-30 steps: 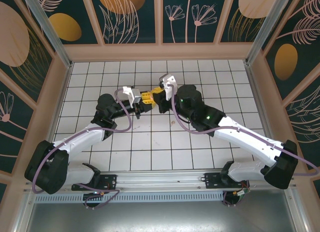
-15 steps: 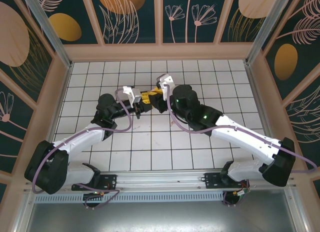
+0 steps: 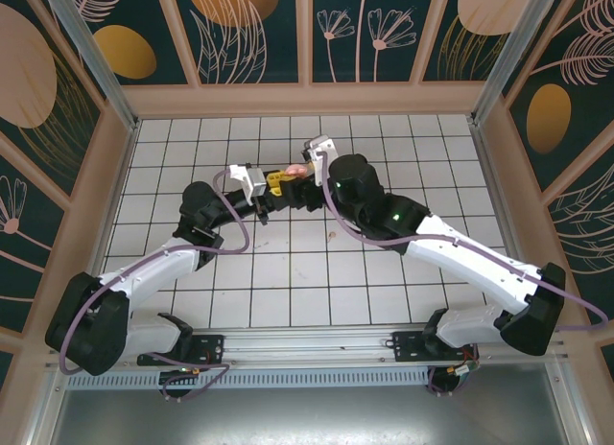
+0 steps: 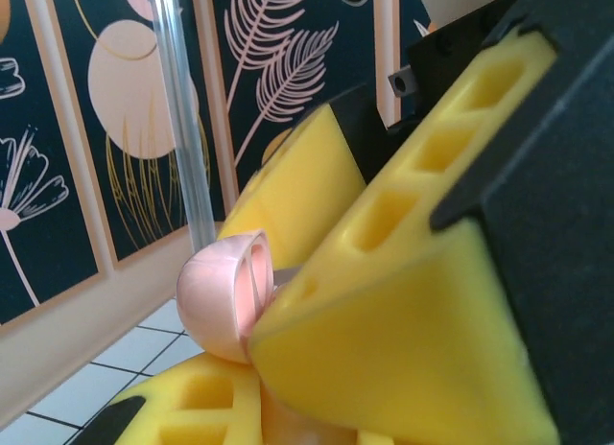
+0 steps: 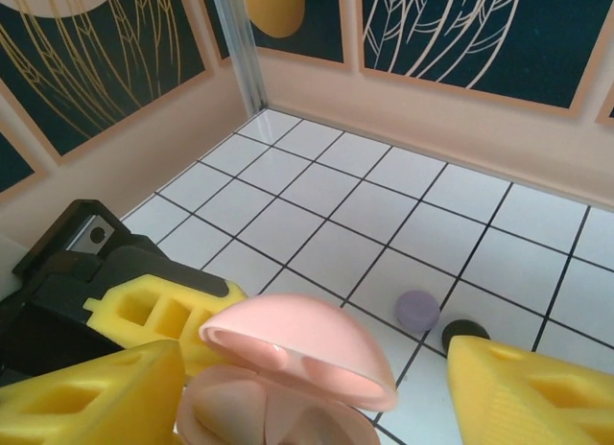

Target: Insert the wireless bluetooth earbuds into the charging case

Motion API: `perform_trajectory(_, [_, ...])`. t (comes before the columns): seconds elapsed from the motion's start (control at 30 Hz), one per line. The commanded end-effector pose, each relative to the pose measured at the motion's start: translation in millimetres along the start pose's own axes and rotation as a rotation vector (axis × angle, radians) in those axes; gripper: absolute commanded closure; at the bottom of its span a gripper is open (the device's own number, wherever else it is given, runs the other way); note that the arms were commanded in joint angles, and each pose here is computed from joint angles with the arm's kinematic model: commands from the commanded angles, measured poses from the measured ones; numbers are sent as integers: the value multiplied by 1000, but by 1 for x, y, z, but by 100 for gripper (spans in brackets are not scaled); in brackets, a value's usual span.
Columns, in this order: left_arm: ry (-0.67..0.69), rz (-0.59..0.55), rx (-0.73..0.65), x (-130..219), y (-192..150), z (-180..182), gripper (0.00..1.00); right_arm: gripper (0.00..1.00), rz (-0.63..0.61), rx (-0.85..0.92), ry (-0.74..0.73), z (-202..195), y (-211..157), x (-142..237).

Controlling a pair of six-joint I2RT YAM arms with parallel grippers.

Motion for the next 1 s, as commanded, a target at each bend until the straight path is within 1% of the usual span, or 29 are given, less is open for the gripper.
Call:
perform_trajectory(0.0, [-20, -91, -76, 0, 26, -7, 100, 24, -62, -65, 25, -5, 27, 15])
perform_trajectory(0.17, [-18, -83, -72, -1, 22, -6, 100, 20, -159, -145, 109, -11, 52, 34])
perform_trajectory(0.37, [-11, -76, -68, -1, 17, -4, 100, 19, -237, -209, 185, -17, 69, 55])
perform_trajectory(0.5, [-1, -76, -68, 0, 15, -3, 100, 18, -266, -238, 186, -23, 73, 66])
perform_trajectory(0.6, [16, -82, -73, 1, 14, -1, 100, 18, -271, -286, 146, -34, 69, 70])
perform_trajectory(0.7, [48, -93, -83, 2, 14, 2, 100, 18, -221, -351, 49, -53, 51, 67])
perform_trajectory(0.8, [78, -107, -92, 3, 14, 5, 100, 19, -121, -425, -52, -75, 20, 56])
perform_trajectory(0.9, [114, -115, -94, 4, 14, 9, 100, 19, 12, -478, -165, -93, -22, 40])
perform_trajectory(0.97, [140, -125, -96, 6, 13, 11, 100, 20, 125, -528, -253, -103, -57, 28])
Point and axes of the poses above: each hand's point on the last joint's axis, 136 mm out from that joint toward the fingers, its own x axis back along the fingers, its own z axis along the line the jaws close on, y = z × x, the point moved 5 cm from there along x, back along the fingers, and after that the axes turned 6 degrees about x, right-handed, at the moved point
